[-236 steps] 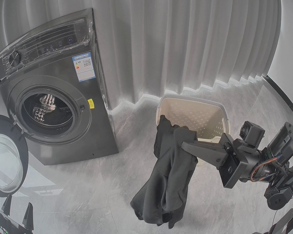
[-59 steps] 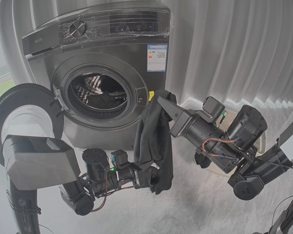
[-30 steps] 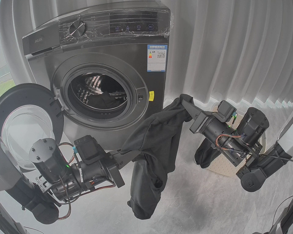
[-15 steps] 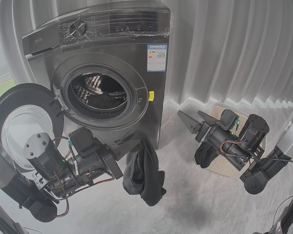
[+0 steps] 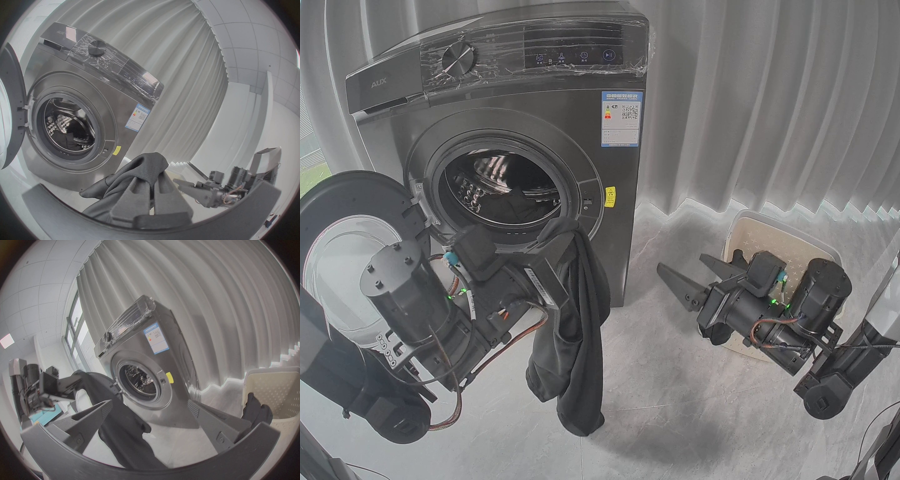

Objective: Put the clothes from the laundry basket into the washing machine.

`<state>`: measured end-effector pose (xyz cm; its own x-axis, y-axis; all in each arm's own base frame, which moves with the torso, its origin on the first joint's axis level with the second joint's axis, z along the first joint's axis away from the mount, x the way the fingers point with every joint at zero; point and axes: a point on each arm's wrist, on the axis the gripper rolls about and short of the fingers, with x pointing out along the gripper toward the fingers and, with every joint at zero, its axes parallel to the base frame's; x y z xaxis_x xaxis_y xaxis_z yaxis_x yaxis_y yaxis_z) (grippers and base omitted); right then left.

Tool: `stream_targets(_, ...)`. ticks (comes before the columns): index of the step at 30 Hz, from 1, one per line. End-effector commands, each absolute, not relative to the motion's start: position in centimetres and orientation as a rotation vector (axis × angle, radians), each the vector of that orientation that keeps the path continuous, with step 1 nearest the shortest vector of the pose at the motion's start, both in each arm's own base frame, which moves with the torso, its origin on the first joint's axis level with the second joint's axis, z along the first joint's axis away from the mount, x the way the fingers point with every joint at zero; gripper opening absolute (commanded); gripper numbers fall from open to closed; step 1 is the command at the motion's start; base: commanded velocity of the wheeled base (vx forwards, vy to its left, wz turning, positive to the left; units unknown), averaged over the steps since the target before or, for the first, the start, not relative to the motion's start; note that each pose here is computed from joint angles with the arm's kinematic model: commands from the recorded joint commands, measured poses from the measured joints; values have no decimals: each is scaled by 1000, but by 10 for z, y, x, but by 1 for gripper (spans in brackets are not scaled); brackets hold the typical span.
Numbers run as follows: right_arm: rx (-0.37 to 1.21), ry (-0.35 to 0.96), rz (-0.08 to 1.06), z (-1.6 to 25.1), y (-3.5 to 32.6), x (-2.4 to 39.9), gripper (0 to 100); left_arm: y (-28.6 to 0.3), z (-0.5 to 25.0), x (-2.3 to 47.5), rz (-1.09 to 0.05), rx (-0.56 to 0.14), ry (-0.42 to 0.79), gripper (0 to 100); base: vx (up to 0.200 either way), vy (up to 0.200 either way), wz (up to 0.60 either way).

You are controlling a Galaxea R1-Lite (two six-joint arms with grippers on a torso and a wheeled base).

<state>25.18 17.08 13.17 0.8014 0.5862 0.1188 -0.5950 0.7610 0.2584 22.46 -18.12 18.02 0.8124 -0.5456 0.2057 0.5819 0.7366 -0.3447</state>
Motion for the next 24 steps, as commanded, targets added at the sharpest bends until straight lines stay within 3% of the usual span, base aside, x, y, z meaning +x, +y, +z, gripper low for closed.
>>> stream_targets(1, 277, 5, 680, 126, 175, 240, 100, -189, 185, 227, -611, -393, -99, 0, 0, 0, 0)
stream_targets(6, 273, 21, 689, 122, 176, 237, 100, -195, 188, 230, -517, -342, -85, 0, 0, 0, 0)
stream_targets(17, 246, 99, 688, 102, 178, 237, 100, -208, 190, 224, -550, -325, -53, 0, 0, 0, 0)
stream_targets(24, 182, 137, 752, 86, 194, 233, 100, -216, 180, 234, -543, -313, -22, 0, 0, 0, 0)
